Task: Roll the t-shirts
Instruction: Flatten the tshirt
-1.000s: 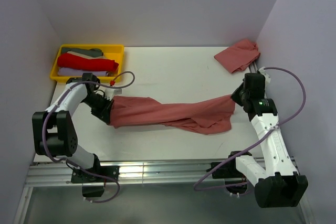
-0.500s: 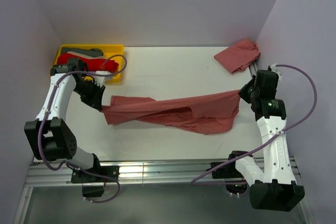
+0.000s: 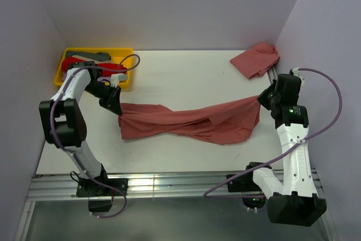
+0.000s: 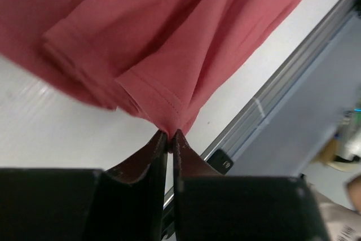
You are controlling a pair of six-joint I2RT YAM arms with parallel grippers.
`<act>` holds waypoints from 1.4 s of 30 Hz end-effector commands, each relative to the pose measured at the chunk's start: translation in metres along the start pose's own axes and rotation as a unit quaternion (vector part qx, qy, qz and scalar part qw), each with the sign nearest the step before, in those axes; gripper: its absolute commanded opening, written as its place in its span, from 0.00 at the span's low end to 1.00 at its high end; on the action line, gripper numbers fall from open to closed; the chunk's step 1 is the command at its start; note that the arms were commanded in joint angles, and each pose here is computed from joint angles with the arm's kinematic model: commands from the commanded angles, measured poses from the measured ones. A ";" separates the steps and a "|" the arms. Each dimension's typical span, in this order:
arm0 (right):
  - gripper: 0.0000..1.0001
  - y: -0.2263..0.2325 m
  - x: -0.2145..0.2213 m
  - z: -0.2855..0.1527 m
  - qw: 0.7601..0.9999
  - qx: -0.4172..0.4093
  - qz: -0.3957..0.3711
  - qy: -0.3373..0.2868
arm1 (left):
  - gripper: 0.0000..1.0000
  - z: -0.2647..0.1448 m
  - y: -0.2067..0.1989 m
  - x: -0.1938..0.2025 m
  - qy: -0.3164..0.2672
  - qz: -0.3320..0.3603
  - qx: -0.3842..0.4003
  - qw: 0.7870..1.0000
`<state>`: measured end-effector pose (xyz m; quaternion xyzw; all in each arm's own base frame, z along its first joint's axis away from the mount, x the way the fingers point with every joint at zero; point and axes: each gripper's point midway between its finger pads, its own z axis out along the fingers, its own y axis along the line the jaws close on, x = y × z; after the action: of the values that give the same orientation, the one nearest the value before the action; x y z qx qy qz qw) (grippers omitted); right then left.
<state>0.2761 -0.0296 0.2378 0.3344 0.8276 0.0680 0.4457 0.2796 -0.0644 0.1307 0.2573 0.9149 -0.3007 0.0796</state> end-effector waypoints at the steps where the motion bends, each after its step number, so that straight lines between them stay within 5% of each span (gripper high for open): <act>1: 0.00 -0.010 -0.004 0.007 1.000 0.016 -0.009 -0.015 | 0.14 0.017 -0.007 -0.017 -0.020 -0.028 0.076 0.997; 13: 0.00 -0.024 0.008 0.010 0.999 0.029 -0.004 -0.013 | 0.41 0.037 -0.001 -0.003 -0.021 -0.048 0.073 0.996; 34: 0.00 -0.025 0.013 0.007 1.000 0.022 -0.006 -0.013 | 0.43 0.045 0.013 -0.009 -0.026 -0.058 0.005 0.998; 42: 0.00 -0.025 0.013 0.006 1.000 0.022 -0.007 -0.013 | 0.32 0.047 0.008 -0.005 -0.017 -0.054 -0.001 0.998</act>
<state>0.2605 -0.0368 0.2018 0.3462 0.8361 0.0467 0.4229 0.2895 -0.0889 0.0804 0.1983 0.9258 -0.3158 0.0626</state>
